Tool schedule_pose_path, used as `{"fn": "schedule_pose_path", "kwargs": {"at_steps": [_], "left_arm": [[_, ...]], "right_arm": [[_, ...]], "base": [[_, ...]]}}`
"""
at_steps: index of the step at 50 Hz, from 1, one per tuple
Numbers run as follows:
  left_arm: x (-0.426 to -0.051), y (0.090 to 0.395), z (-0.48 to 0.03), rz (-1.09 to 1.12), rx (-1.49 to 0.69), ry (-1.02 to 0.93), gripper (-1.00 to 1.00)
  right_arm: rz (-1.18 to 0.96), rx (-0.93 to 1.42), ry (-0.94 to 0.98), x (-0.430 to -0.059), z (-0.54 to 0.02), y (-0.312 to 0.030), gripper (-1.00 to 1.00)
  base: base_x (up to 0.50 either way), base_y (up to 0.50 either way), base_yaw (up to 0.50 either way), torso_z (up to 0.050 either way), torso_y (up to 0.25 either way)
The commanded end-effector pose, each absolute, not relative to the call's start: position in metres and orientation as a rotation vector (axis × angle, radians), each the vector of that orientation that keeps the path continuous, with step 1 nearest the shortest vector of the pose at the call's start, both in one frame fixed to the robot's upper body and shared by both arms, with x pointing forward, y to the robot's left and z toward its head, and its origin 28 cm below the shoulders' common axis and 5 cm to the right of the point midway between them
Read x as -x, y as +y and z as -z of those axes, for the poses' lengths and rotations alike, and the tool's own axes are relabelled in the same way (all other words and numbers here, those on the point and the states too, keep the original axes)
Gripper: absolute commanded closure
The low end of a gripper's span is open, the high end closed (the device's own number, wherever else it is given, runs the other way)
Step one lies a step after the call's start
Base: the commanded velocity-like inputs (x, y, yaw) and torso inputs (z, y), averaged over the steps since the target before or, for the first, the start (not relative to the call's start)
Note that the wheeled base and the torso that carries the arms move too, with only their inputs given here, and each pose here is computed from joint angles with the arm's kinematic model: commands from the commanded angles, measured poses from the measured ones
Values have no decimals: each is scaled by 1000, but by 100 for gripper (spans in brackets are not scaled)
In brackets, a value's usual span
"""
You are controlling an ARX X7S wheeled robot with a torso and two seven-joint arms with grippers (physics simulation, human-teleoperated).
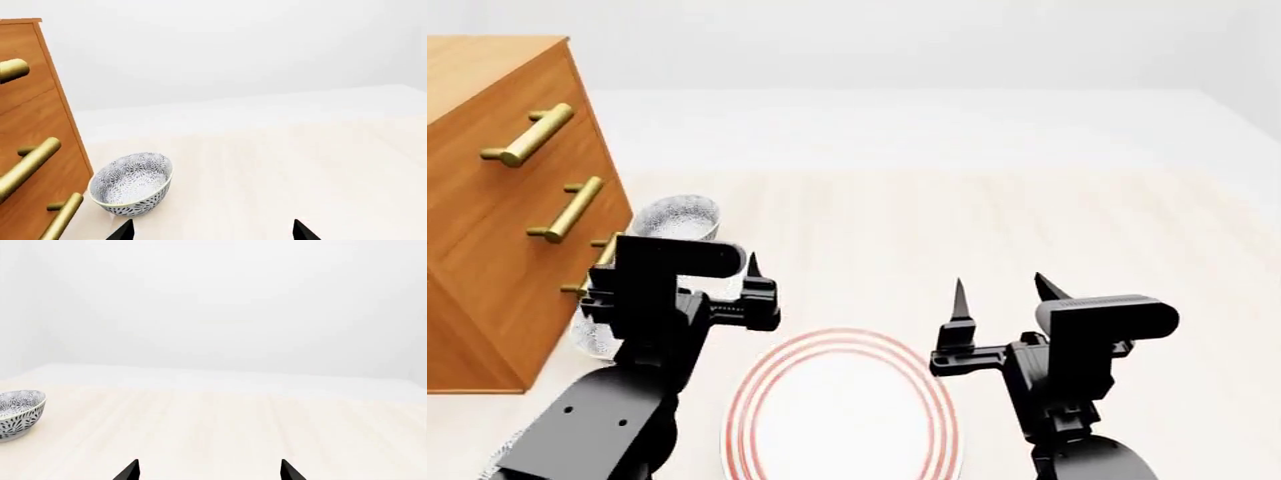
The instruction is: Put the bowl in the middle on the plate.
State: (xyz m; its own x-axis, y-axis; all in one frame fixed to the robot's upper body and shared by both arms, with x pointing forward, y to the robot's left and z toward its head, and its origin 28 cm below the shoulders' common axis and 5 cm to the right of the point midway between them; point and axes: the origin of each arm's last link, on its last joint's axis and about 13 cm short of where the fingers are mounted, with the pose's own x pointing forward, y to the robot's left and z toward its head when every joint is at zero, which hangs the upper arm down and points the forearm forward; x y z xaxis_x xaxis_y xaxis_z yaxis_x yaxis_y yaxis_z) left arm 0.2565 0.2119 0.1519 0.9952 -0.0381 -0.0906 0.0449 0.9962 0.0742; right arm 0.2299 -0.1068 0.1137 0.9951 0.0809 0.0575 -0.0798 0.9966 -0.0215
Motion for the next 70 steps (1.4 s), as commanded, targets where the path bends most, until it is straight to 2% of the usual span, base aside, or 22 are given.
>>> {"fn": "schedule_pose_path", "kwargs": {"at_steps": [1, 24, 56, 70], "left_arm": [[-271, 217, -175, 29, -105, 198, -100], [-307, 232, -179, 16, -235, 462, -100], [-316, 238, -165, -52, -284, 577, -100], [-335, 242, -141, -80, -258, 646, -100]], "right_arm": [[-80, 12, -58, -230, -112, -108, -100], [-87, 3, -62, -232, -110, -107, -100], [-87, -15, -55, -234, -107, -108, -100], [-81, -22, -51, -232, -104, -109, -100]], "base": [[0, 0, 0, 0, 0], [0, 0, 0, 0, 0], [0, 0, 0, 0, 0], [0, 0, 0, 0, 0]]}}
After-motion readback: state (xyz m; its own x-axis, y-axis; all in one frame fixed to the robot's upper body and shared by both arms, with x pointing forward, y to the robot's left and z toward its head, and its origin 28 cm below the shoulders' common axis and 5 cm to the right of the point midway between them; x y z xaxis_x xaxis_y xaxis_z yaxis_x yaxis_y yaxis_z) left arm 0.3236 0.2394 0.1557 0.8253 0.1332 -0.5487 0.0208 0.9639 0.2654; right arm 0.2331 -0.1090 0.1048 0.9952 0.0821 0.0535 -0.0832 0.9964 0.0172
